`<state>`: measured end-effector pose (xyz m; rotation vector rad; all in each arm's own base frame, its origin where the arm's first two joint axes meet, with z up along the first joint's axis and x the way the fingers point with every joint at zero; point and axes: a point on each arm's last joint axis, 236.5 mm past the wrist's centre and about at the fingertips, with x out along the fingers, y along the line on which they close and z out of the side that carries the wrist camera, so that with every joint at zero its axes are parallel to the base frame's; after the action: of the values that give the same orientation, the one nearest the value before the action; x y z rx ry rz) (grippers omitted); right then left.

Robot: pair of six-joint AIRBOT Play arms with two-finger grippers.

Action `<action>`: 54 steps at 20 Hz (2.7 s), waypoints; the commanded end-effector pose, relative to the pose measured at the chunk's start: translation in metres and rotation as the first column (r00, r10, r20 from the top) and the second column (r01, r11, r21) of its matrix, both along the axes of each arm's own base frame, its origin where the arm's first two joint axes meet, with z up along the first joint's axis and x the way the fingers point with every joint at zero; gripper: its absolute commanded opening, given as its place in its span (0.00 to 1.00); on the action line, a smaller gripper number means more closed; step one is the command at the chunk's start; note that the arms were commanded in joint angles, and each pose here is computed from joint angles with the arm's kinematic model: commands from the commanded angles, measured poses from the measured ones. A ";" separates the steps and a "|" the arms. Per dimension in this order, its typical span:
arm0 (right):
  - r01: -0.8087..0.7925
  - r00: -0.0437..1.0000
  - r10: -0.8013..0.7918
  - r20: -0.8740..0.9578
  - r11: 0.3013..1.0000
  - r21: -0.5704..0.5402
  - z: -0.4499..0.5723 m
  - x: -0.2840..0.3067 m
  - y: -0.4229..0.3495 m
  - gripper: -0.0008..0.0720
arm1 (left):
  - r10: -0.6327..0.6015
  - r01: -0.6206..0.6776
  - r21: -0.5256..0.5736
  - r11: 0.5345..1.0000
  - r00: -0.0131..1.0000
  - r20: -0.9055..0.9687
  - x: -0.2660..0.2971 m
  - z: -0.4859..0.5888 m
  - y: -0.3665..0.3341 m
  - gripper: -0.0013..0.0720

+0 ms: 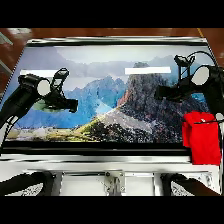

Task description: Fold the shirts.

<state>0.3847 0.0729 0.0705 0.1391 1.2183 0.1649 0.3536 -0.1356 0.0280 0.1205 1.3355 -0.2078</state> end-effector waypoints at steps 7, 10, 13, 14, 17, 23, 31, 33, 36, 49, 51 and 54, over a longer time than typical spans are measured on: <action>-0.001 1.000 0.001 0.000 1.000 0.000 0.000 0.000 0.000 0.92 | 0.000 0.000 0.000 1.000 1.000 -0.001 0.000 0.000 0.000 0.96; -0.001 1.000 0.001 0.000 1.000 0.000 0.000 0.000 0.000 0.93 | 0.000 0.000 0.000 1.000 1.000 -0.001 0.000 0.000 0.000 0.96; -0.001 1.000 0.001 0.000 1.000 0.000 0.000 0.000 0.000 0.93 | 0.000 0.000 0.000 1.000 1.000 -0.001 0.000 0.000 0.000 0.96; 0.000 1.000 0.000 0.004 1.000 0.000 0.000 0.001 0.000 0.93 | 0.000 0.000 0.000 1.000 1.000 -0.001 0.000 0.000 0.000 0.96; 0.011 0.998 -0.013 0.067 1.000 0.026 0.007 0.015 0.005 0.93 | 0.001 -0.001 -0.006 1.000 1.000 0.003 0.001 0.000 -0.001 0.96; 0.009 0.998 -0.013 0.068 0.998 0.056 0.009 0.016 0.011 0.93 | 0.000 0.000 -0.014 1.000 1.000 0.029 0.008 0.000 -0.004 0.96; 0.014 0.996 -0.019 0.090 0.998 0.056 0.011 0.021 0.011 0.93 | -0.034 0.024 0.128 0.992 0.996 0.077 0.036 -0.017 0.025 0.97; 0.012 0.997 -0.016 0.077 0.998 0.055 0.009 0.018 0.011 0.93 | 0.024 -0.046 0.161 0.986 0.991 0.131 0.060 -0.002 0.057 0.98; 0.006 0.999 -0.008 0.044 0.999 0.051 0.006 0.010 0.011 0.93 | 0.252 -0.280 0.125 0.952 0.947 0.199 0.095 0.018 0.140 0.98; 0.092 0.996 -0.091 -0.021 0.992 0.084 0.003 0.002 0.011 0.93 | 0.642 -0.645 -0.222 0.731 0.761 -0.095 0.116 -0.103 0.250 0.98; 0.101 0.995 -0.099 -0.026 0.991 0.087 0.003 0.001 0.011 0.92 | 0.637 -0.641 -0.224 0.734 0.764 -0.097 0.123 -0.118 0.244 0.98; 0.102 0.995 -0.100 -0.026 0.991 0.087 0.003 0.001 0.011 0.92 | 0.666 -0.653 -0.329 0.682 0.740 -0.090 0.148 -0.124 0.226 0.98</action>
<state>0.3865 0.0839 0.0733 0.2707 1.2184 0.1355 0.4809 0.1067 -0.0869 -0.5632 1.2608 0.2265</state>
